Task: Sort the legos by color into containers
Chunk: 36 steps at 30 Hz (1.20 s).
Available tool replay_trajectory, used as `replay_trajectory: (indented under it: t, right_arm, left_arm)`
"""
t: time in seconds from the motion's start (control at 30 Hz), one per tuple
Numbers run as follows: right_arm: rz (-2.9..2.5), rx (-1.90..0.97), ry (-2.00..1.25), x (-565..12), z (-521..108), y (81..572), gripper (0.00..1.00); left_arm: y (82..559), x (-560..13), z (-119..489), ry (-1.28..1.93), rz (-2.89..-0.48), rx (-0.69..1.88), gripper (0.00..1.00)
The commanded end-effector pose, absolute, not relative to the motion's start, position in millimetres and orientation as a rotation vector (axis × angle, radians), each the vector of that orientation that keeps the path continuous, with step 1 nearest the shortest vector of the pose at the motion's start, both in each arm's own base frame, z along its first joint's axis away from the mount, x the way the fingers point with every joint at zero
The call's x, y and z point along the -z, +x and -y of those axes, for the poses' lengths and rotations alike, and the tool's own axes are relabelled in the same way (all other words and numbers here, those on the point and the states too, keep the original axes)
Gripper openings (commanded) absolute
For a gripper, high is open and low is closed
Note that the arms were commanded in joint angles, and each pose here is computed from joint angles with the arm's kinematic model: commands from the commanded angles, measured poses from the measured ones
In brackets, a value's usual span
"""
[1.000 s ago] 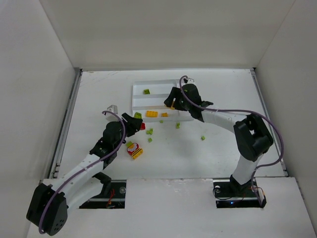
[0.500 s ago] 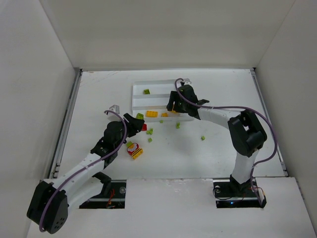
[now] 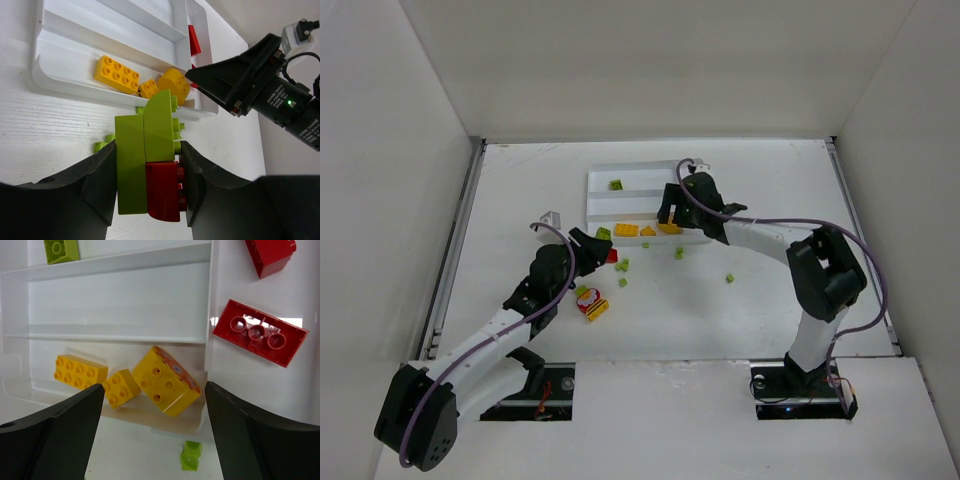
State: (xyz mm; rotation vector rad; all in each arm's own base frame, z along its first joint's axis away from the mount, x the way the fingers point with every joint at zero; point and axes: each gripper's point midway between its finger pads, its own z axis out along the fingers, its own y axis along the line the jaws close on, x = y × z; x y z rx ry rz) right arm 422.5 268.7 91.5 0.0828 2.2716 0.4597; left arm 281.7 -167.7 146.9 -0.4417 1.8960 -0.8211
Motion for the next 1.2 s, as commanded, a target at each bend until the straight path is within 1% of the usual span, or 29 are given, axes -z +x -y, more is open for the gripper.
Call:
replay_trajectory:
  t: [0.0,0.03,0.13,0.17,0.23,0.3,0.37,0.43,0.53,0.73,0.9,1.03,1.17]
  right_arm:
    - [-2.129,-0.561,0.088,-146.9,-276.5,415.6,0.85]
    - [-2.101,-0.597,0.075,-156.1,-280.6,407.8,0.81]
    - [-2.02,-0.764,0.019,-182.6,-300.6,372.8,0.57]
    - [-2.002,-0.829,-0.003,-189.0,-309.4,359.4,0.52]
    - [-1.983,-0.964,-0.071,-196.7,-329.2,331.1,0.5]
    - [-1.966,-1.087,-0.143,-203.0,-347.9,302.1,0.53]
    - [-1.943,-1.159,-0.24,-205.4,-365.5,272.0,0.66]
    - [-1.921,-1.177,-0.317,-205.4,-375.7,254.4,0.77]
    - [-1.886,-1.201,-0.389,-207.1,-385.5,239.9,0.84]
    - [-1.749,-1.402,-0.403,-240.3,-390.3,221.7,0.89]
    - [-1.676,-1.571,-0.328,-262.8,-384.6,225.2,0.92]
    - [-1.678,-1.64,-0.233,-261.1,-376.1,236.7,0.89]
    - [-1.717,-1.669,-0.214,-250.0,-377.8,240.2,0.9]
  left_arm:
    - [286.4,-173.8,176.7,-0.446,-1.813,0.909,0.21]
    - [286.2,-175.8,177.3,-0.454,-1.807,0.92,0.21]
    - [286.6,-180.8,174.8,-0.494,-1.786,0.952,0.21]
    - [286.4,-182.4,174.2,-0.506,-1.779,0.963,0.21]
    - [286.6,-183.6,172.6,-0.53,-1.769,0.976,0.22]
    - [286.6,-183.6,171.4,-0.557,-1.764,0.99,0.22]
    - [287.1,-182.7,169.7,-0.589,-1.76,0.999,0.22]
    - [287.7,-181.9,170.1,-0.62,-1.761,1.016,0.22]
    - [289.4,-184.0,171.5,-0.667,-1.757,1.049,0.22]
    - [284.0,-200.8,181.7,-0.743,-1.743,1.201,0.22]
    - [277.7,-215.6,185.8,-0.788,-1.705,1.33,0.22]
    - [271.8,-215.1,186.6,-0.797,-1.675,1.379,0.23]
    - [266.6,-218.2,191.4,-0.776,-1.649,1.424,0.24]
